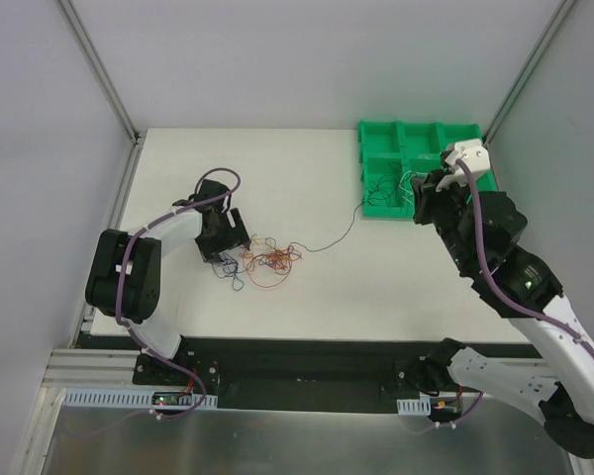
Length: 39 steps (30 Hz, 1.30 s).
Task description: Untangle the cables
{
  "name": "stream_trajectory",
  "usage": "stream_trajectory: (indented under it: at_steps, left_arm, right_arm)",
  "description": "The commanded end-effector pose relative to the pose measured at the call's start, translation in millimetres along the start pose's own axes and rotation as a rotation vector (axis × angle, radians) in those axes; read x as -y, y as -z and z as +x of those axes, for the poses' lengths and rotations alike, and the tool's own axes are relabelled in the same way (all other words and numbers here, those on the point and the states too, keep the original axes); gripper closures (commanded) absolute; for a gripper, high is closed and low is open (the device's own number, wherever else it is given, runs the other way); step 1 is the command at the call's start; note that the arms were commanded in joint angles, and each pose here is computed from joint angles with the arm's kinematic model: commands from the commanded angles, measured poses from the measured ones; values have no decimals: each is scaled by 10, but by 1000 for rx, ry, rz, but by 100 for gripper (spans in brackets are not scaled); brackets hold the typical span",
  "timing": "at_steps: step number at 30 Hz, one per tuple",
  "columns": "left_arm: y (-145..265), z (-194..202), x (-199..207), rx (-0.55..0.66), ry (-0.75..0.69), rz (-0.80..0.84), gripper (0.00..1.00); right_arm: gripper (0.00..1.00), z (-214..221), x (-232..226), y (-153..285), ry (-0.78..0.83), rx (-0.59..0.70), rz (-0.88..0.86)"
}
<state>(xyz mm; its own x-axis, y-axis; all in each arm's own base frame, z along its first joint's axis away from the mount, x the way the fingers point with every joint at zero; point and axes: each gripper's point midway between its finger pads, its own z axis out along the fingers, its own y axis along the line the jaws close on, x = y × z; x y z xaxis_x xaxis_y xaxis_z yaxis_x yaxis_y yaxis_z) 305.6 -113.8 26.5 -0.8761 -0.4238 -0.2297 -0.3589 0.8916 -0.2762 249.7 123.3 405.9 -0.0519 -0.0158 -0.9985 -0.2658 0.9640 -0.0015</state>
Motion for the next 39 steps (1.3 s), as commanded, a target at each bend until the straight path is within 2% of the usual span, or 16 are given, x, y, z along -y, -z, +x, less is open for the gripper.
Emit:
stream_trajectory:
  at_steps: [1,3,5,11,13,18,22,26,30,33,39]
  left_arm:
    - [25,201,-204,-123,8,-95,18]
    - [-18,345,-184,-201,-6,-67,19]
    - [-17,483,-277,-281,4,-118,19]
    - [-42,636,-588,-310,27,-201,19]
    - [-40,558,-610,-284,4,-211,21]
    - [44,370,-583,-241,-20,-211,20]
    - [123,302,-571,-201,-32,-203,20]
    - [154,249,-583,-212,-26,-201,20]
    - [365,94,-331,-171,-57,-96,19]
    - [593,-64,-107,-118,-56,-16,18]
    - [959,-193,253,-80,-16,124,20]
  right_arm:
    - [100,-758,225,282,-45,147,43]
    - [100,-1124,290,422,-78,206,43]
    - [100,-1561,361,577,-114,276,45]
    - [99,-2489,382,915,-183,480,-30]
    - [100,-2613,313,954,-203,509,-76]
    - [100,-2579,201,900,-222,516,-122]
    - [100,-2518,255,844,-197,507,-78]
    - [100,-2682,455,967,-147,541,2]
    - [100,-2190,389,639,-116,406,48]
    - [100,-1522,238,387,-135,244,34]
    - [100,-191,262,285,-153,-55,116]
